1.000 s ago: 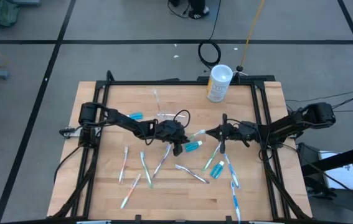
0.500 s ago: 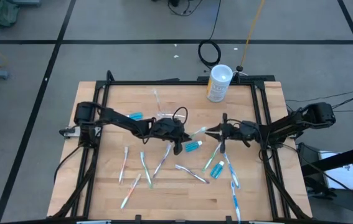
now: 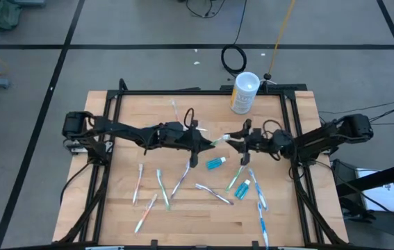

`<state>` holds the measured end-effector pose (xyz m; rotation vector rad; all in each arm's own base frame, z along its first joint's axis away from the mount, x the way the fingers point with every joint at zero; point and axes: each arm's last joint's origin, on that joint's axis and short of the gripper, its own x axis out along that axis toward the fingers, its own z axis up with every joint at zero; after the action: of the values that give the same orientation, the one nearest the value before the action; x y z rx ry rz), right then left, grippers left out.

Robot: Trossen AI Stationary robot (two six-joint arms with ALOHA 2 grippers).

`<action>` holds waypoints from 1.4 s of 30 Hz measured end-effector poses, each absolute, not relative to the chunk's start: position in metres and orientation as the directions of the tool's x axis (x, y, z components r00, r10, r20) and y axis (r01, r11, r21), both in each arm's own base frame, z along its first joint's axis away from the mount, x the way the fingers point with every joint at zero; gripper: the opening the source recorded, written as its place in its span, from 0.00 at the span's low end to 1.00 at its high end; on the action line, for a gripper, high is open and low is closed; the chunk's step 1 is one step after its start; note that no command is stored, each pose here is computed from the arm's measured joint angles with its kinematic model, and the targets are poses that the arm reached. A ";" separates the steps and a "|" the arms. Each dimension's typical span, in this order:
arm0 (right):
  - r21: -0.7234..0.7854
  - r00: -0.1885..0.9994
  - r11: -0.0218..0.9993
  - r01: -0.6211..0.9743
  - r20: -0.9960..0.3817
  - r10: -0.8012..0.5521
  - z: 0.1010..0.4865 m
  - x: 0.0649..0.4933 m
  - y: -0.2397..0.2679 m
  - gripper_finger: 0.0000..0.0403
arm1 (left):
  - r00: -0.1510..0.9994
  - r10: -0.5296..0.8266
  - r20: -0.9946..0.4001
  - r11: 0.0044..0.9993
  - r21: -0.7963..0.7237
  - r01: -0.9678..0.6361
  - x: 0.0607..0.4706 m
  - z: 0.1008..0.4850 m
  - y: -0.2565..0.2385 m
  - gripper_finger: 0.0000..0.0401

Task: Pick & Place toothbrushing station
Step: Put the top right green toothbrush into the transparent organizer

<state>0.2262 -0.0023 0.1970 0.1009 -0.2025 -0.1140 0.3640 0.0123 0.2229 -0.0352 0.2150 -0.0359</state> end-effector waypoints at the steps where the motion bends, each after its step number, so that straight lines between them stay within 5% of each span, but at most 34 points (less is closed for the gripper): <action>1: 0.108 0.977 0.989 0.105 0.175 -0.123 0.198 0.233 -0.002 0.27 | 0.976 -0.038 -0.214 0.999 -0.037 0.031 0.364 0.223 0.013 0.04; 19: 0.094 0.983 0.994 0.063 0.167 -0.078 0.204 0.265 -0.002 0.42 | 0.982 -0.019 -0.190 0.998 -0.060 0.008 0.360 0.232 0.019 0.05; 42: 0.022 0.981 0.994 0.104 0.165 -0.106 0.226 0.284 -0.012 0.38 | 0.984 -0.028 -0.175 0.997 -0.069 0.016 0.360 0.234 0.021 0.04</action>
<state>0.2844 -0.0115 0.2263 0.0135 -0.1669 -0.1053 0.3601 0.0214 0.2338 -0.0676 0.1765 -0.0223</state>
